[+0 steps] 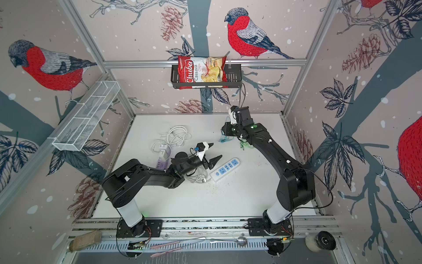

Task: Insert the plug
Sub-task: 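Carry the teal charger above the white strip socket with right gripper while left withdraws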

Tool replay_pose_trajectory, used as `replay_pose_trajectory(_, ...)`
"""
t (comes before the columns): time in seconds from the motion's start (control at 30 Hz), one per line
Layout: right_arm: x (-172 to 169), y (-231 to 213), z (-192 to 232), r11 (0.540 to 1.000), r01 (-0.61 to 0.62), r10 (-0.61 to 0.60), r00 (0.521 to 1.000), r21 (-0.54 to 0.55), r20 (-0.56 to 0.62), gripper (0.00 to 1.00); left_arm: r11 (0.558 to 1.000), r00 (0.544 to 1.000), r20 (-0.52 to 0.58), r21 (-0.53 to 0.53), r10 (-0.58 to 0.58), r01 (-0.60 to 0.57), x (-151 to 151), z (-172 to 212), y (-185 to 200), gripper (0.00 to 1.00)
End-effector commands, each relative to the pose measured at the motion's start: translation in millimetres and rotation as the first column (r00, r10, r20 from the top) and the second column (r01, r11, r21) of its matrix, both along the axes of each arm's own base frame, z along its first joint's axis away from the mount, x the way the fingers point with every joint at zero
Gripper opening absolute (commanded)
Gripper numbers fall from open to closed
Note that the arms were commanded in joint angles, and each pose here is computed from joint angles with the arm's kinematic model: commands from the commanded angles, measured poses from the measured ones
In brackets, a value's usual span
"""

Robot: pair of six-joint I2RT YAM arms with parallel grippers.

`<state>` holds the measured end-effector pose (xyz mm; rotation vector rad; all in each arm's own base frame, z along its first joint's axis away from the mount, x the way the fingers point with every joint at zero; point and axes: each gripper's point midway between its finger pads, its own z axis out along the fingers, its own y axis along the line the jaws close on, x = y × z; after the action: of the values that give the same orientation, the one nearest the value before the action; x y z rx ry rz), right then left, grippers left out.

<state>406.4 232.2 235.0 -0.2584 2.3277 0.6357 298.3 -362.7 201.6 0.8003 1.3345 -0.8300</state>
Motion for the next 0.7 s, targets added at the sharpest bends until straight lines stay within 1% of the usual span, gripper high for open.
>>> replay_pose_trajectory(0.0, 5.5, 3.4, 0.7, 1.000, -0.017, 0.017, 1.000, -0.006, 0.007, 0.00, 1.000, 1.000, -0.009, 0.019, 0.021, -0.021, -1.6, 3.2, 6.6, 0.86)
replay_pose_trajectory(0.07, 5.6, 9.7, -0.5, 0.999, -0.047, 0.047, 0.999, 0.001, -0.005, 0.00, 0.997, 0.997, -0.049, 0.062, 0.053, -0.050, 1.4, -2.5, 10.9, 0.84)
replay_pose_trajectory(0.2, -2.9, 27.0, -7.4, 0.987, -0.158, 0.158, 0.987, -0.006, -0.029, 0.00, 0.981, 0.985, -0.112, 0.158, 0.130, -0.111, 1.1, -17.7, 27.9, 0.75)
replay_pose_trajectory(0.27, -7.4, 31.3, -16.1, 0.980, -0.198, 0.197, 0.979, -0.023, -0.046, 0.00, 0.973, 0.976, -0.128, 0.172, 0.177, -0.154, -2.3, -20.4, 42.1, 0.73)
replay_pose_trajectory(0.33, -9.5, 31.4, -26.7, 0.977, -0.205, 0.202, 0.977, -0.050, -0.067, 0.00, 0.961, 0.962, -0.146, 0.187, 0.231, -0.203, -5.6, -24.9, 58.4, 0.73)
replay_pose_trajectory(0.43, -18.1, 33.4, -46.6, 0.964, -0.242, 0.232, 0.967, -0.107, -0.103, 0.00, 0.943, 0.941, -0.173, 0.214, 0.292, -0.253, -13.2, -28.9, 79.4, 0.70)
replay_pose_trajectory(0.57, -32.1, 31.3, -69.4, 0.948, -0.271, 0.246, 0.957, -0.167, -0.153, 0.00, 0.935, 0.922, -0.212, 0.220, 0.325, -0.279, -29.1, -33.1, 98.7, 0.68)
replay_pose_trajectory(0.67, -45.3, 30.8, -80.5, 0.937, -0.284, 0.252, 0.952, -0.204, -0.172, 0.00, 0.937, 0.917, -0.225, 0.193, 0.331, -0.291, -40.3, -31.6, 109.8, 0.68)
